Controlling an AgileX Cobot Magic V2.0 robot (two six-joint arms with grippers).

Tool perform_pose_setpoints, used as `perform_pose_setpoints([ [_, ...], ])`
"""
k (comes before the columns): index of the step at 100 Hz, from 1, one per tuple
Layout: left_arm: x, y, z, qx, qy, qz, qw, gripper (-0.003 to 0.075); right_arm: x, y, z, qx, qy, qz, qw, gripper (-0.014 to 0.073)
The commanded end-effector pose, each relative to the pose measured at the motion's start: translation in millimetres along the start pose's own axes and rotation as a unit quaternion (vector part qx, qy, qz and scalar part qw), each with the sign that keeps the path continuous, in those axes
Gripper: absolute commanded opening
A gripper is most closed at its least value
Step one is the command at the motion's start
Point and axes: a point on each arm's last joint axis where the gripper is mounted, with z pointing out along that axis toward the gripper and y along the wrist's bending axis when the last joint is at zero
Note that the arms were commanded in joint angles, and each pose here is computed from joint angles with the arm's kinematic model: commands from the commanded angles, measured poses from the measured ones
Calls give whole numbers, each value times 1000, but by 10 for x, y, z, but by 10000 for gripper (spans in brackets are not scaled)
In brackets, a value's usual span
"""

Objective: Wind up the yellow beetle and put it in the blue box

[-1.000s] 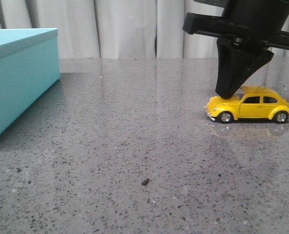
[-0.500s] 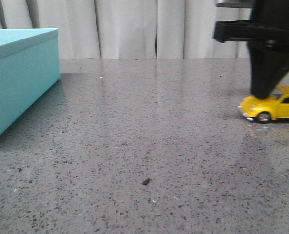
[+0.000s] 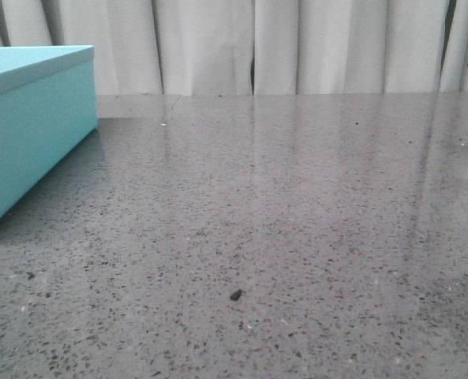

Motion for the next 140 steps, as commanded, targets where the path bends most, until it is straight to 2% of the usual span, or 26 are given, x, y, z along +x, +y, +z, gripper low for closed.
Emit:
perform_pose_setpoints([
  [1, -149, -3, -25, -2, -38, -4, 999, -20, -38, -1, -247, 3, -56, -17, 998, -48],
  [14, -149, -3, -25, -2, -38, -4, 999, -20, -97, 152, -829, -20, -158, -41, 986, -48],
  [26, -149, -3, -25, -2, -38, -4, 999, -20, -53, 325, -1495, -42, -264, -69, 961, -48],
  [41, -149, -3, -25, -2, -38, -4, 999, -20, 58, 453, -1916, -60, -328, -94, 938, -48],
  [94, -149, -7, -25, 1, -38, -4, 999, -19, 102, 475, -1946, -63, -324, -100, 938, -48],
  [106, -148, -33, -22, 14, -37, 44, 998, -19, 186, 458, -2023, -64, -340, -100, 933, -48],
  [123, -222, -92, 62, 53, -17, 96, 994, -15, 430, 411, -2167, -67, -379, -98, 918, -48],
  [130, -306, -108, 128, 65, -4, 112, 992, 13, 534, 389, -2183, -65, -387, -98, 914, -48],
  [140, -481, -139, 250, 84, 10, 141, 986, 115, 661, 366, -2169, -65, -390, -97, 913, -48],
])
